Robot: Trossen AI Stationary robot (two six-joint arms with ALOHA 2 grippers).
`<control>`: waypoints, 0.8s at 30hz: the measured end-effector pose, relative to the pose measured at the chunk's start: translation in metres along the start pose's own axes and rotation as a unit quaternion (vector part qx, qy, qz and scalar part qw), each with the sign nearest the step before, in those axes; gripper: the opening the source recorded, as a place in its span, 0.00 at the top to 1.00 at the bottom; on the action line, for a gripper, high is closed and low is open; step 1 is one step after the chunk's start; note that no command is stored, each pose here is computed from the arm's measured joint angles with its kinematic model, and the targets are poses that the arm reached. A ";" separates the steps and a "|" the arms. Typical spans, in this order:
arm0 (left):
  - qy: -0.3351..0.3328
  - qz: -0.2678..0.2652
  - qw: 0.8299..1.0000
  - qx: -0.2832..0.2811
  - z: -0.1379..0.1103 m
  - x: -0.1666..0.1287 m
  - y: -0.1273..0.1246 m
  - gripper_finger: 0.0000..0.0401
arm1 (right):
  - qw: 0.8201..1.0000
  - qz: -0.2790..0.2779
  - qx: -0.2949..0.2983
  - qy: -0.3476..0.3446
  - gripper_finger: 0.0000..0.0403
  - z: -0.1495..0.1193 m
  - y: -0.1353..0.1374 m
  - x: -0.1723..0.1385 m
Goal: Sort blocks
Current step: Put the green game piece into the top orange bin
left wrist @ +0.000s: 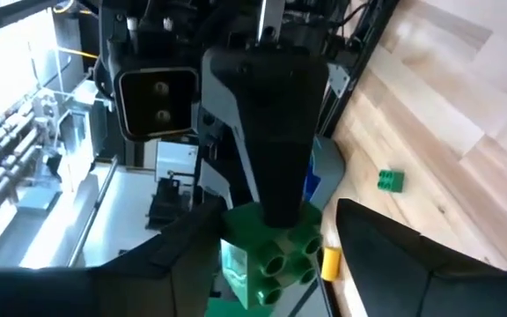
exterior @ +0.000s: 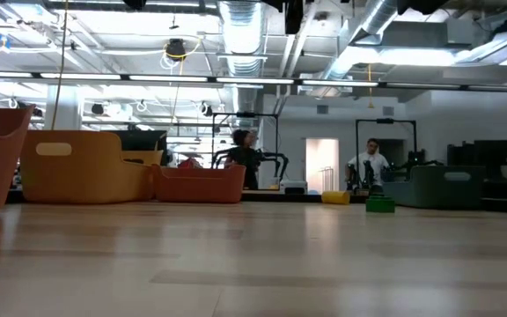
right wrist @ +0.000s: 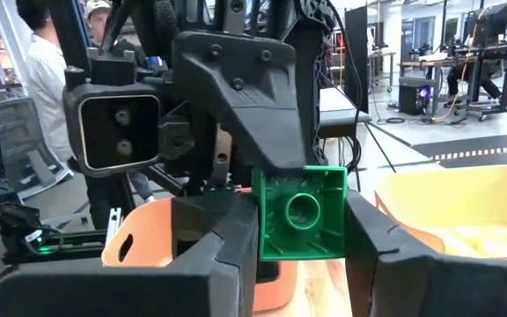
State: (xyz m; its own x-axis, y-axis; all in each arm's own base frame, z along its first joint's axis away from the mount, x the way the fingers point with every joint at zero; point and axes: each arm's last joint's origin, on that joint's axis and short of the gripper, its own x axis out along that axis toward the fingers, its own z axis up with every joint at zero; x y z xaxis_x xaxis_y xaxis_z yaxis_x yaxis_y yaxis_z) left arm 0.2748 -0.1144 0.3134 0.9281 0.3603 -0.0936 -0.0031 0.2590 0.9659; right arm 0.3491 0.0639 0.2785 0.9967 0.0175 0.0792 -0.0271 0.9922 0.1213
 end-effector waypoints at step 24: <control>0.008 0.001 1.000 -0.022 -0.004 0.004 0.001 0.61 | 1.000 0.021 0.003 0.006 0.57 -0.001 0.001 0.000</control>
State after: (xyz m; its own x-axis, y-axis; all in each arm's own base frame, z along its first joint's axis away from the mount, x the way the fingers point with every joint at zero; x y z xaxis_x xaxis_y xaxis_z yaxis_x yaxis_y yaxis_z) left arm 0.2771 -0.1087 0.3133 0.9221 0.3750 -0.0958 -0.0218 0.2974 0.9545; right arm 0.3491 0.0651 0.2779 0.9954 0.0616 0.0732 -0.0703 0.9898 0.1242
